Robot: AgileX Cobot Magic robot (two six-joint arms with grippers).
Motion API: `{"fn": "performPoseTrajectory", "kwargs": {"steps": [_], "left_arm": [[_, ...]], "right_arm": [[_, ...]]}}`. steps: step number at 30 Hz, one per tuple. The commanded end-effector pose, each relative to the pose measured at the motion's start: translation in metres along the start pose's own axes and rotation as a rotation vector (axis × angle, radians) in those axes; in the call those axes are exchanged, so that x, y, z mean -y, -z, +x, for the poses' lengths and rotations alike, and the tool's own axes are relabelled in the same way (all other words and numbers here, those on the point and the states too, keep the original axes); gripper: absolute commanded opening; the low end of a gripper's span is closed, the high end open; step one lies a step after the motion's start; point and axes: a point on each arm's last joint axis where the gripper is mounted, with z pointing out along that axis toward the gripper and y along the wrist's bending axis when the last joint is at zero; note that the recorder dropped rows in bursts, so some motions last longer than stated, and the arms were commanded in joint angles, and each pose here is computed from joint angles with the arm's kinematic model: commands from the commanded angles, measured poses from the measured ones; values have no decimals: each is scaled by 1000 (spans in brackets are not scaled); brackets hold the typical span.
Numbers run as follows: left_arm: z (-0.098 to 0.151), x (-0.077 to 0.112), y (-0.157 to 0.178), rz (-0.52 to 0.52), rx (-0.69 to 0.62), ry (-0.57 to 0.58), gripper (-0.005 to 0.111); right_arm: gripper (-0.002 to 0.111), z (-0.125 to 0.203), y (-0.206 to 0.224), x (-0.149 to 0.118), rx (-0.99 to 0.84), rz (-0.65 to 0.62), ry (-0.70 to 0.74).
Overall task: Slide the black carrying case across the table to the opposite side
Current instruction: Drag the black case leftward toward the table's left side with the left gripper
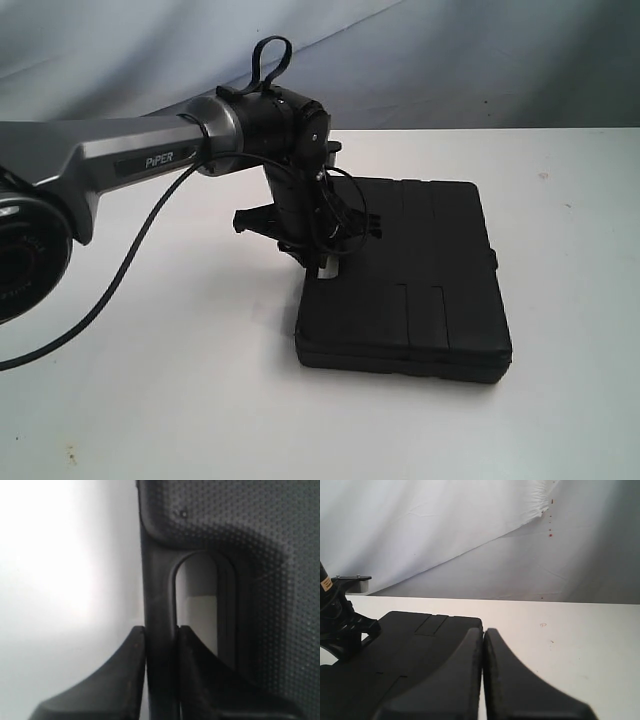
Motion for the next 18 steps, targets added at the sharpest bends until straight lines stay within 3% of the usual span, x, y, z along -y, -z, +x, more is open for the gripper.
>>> {"fn": "performPoseTrajectory", "kwargs": {"steps": [1,8,18], "left_arm": [[-1,-5,1,-10,-15,-15,0],[6,-24,0,-6,-22,12,0],[22,-82,14,-27,9,84,0]], "right_arm": [[0,1,0,0,4,5,3],[0,1,0,0,4,5,3],[0,1,0,0,4,5,3]]}}
